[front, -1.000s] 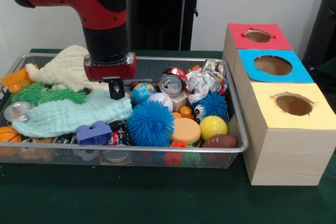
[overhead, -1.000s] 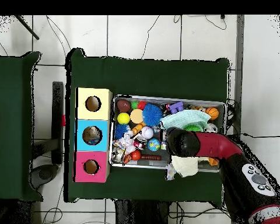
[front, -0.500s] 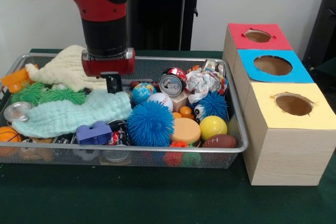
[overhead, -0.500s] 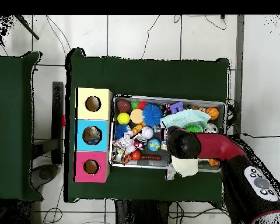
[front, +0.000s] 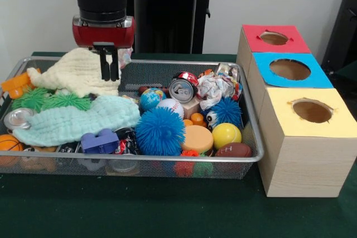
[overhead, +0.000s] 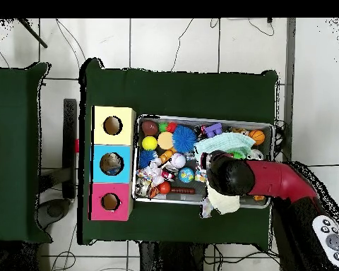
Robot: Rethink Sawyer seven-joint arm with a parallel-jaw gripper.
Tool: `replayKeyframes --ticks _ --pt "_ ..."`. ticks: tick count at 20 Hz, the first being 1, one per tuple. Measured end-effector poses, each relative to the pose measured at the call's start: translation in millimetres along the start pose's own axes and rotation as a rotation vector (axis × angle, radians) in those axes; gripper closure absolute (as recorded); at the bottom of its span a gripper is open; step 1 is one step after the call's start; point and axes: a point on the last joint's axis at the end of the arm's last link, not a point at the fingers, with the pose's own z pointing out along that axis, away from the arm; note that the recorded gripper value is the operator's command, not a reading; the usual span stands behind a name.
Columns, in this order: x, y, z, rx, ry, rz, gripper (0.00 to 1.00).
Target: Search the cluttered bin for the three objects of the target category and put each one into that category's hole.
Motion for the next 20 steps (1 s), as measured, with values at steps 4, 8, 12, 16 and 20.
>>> replayKeyframes --ticks 4,8,12,16,20 --pt "-0.4 -1 -1 0.002 -0.002 0.0 0.0" --pt "-0.3 -1 -1 0.0 -0.002 0.002 0.0" --pt "-0.7 -1 -1 -0.002 -0.003 0.002 0.0" --pt "0.1 1 1 -0.007 0.001 0.001 0.0" --pt "4.6 4 11 -0.02 0.016 0.002 0.0"
